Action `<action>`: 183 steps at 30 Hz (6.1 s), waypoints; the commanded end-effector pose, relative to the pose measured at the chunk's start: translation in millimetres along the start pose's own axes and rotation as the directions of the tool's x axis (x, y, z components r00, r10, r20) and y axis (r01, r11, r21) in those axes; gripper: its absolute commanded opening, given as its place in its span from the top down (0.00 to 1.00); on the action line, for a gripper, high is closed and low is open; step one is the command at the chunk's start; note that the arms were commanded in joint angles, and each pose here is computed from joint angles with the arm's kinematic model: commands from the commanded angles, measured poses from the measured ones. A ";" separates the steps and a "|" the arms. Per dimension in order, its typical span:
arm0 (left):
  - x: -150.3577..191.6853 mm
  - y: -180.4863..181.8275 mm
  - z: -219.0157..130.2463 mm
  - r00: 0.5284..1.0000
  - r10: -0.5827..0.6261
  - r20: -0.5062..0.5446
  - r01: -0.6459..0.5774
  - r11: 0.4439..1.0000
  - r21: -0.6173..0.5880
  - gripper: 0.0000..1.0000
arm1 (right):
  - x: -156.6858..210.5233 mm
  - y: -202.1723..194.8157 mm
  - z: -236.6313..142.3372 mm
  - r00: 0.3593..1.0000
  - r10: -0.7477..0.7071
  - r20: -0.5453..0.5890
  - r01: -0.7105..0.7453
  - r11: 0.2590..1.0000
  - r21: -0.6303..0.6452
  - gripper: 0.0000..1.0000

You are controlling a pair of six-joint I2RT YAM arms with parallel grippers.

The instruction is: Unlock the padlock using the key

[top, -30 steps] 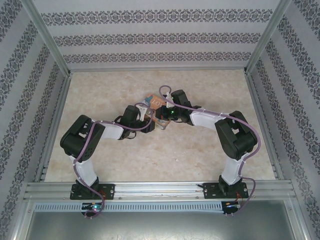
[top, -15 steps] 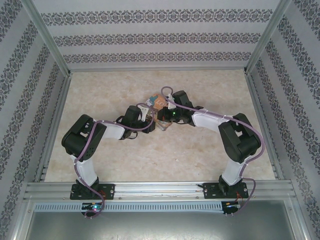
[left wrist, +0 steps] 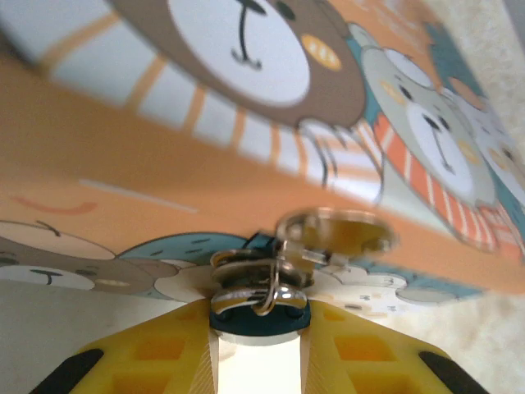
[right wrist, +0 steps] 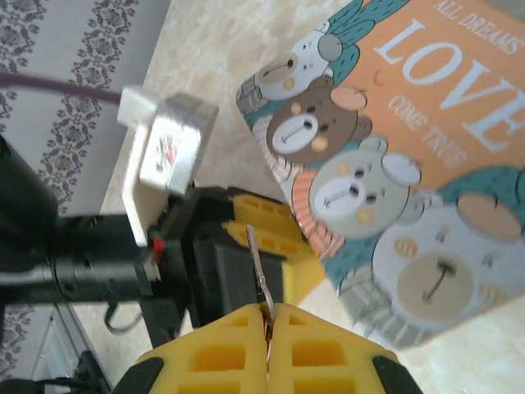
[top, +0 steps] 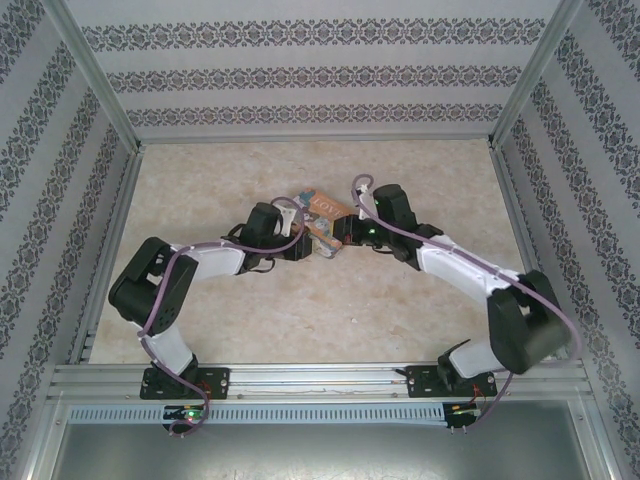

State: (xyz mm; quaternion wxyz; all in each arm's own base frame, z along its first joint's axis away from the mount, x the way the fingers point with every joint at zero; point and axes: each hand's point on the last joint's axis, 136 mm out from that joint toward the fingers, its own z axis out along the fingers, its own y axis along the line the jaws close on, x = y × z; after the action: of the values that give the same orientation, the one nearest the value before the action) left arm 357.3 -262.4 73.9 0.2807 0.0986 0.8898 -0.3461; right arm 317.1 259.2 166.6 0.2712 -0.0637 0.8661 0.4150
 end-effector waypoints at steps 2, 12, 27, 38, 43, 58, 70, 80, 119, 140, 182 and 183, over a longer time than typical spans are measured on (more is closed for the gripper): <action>-17.4 -40.9 -14.6 0.998 -0.057 -0.005 0.058 0.992 0.115 0.73 | 15.7 -8.1 -19.7 0.996 -0.085 0.026 0.084 0.996 0.041 1.00; -26.3 -52.8 -22.9 0.980 -0.190 -0.066 0.196 0.975 0.107 0.74 | 50.4 -10.0 -30.5 0.969 -0.243 0.051 0.237 0.965 0.113 1.00; -30.4 -65.3 -25.7 0.941 -0.322 -0.106 0.334 0.932 0.142 0.77 | 76.0 -16.8 2.6 0.904 -0.426 0.030 0.412 0.889 0.202 1.00; -31.4 -64.1 -25.8 0.931 -0.352 -0.099 0.363 0.921 0.138 0.78 | 70.6 -27.0 21.7 0.892 -0.449 0.045 0.425 0.869 0.253 1.00; -32.4 -63.8 -26.4 0.931 -0.354 -0.093 0.364 0.921 0.137 0.77 | 69.1 -27.0 28.1 0.892 -0.450 0.046 0.426 0.869 0.251 1.00; -29.9 -63.2 -26.5 0.930 -0.355 -0.096 0.365 0.921 0.134 0.76 | 54.9 -21.5 44.6 0.883 -0.462 0.087 0.429 0.868 0.252 1.00; -30.2 -63.9 -26.7 0.932 -0.349 -0.100 0.360 0.923 0.136 0.76 | 48.0 -24.2 50.2 0.877 -0.471 0.095 0.431 0.858 0.278 1.00; -30.7 -65.6 -27.2 0.933 -0.345 -0.101 0.356 0.924 0.140 0.76 | 42.8 -24.0 50.1 0.873 -0.475 0.112 0.428 0.855 0.293 1.00; -30.3 -65.1 -24.8 0.930 -0.351 -0.112 0.364 0.921 0.142 0.76 | 26.8 -3.7 50.1 0.852 -0.478 0.213 0.431 0.872 0.234 1.00; -27.4 -69.3 -26.5 0.925 -0.355 -0.135 0.374 0.915 0.153 0.76 | -17.6 3.8 49.3 0.820 -0.476 0.317 0.444 0.879 0.173 1.00; -20.6 -66.5 -18.4 0.911 -0.380 -0.158 0.404 0.899 0.170 0.76 | -47.4 21.7 68.8 0.837 -0.381 0.393 0.407 0.913 0.017 1.00; -20.0 -65.9 -17.8 0.911 -0.381 -0.159 0.405 0.898 0.170 0.76 | -44.7 19.3 70.6 0.841 -0.380 0.385 0.404 0.914 0.020 1.00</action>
State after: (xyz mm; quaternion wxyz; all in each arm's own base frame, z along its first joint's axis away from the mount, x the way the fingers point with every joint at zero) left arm 376.5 -263.9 122.1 0.2026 -0.0954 0.8829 -0.4126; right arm 351.7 302.7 101.7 0.4191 -0.1773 0.8192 0.3490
